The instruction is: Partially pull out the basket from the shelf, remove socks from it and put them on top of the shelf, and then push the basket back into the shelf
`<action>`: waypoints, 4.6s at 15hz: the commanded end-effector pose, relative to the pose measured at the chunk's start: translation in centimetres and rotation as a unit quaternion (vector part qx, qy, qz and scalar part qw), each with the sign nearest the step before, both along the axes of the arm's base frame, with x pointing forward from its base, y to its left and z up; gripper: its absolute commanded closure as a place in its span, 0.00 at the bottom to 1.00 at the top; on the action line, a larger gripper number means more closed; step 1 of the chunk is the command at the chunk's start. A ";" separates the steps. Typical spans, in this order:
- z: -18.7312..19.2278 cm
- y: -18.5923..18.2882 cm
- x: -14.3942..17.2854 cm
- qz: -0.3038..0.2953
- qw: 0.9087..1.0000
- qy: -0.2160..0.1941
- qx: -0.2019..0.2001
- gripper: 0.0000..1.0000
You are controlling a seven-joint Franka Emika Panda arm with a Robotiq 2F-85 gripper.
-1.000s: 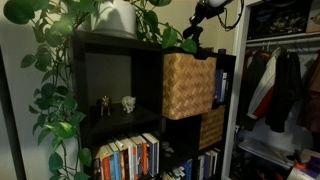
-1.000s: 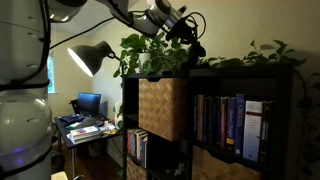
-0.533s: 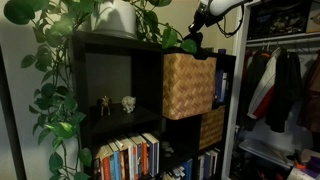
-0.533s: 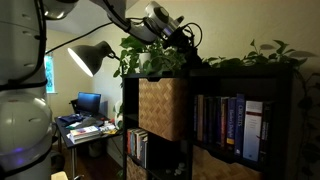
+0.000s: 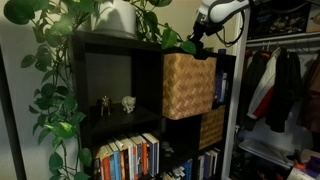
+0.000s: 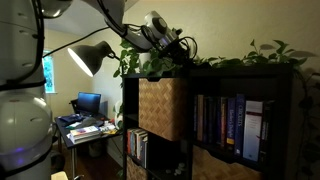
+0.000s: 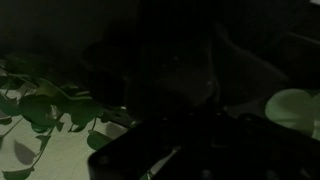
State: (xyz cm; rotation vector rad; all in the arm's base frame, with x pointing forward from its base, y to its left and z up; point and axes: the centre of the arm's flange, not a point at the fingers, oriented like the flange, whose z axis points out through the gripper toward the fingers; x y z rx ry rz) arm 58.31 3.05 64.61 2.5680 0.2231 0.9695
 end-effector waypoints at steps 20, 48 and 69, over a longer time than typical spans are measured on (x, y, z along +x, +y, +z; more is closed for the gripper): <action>3.0 4.0 -7.9 0.058 0.984 0.167 0.001 0.00; -3.6 -0.9 -9.3 -0.007 0.988 0.139 0.068 0.00; -7.0 -1.2 -9.2 0.013 0.989 0.102 0.104 0.86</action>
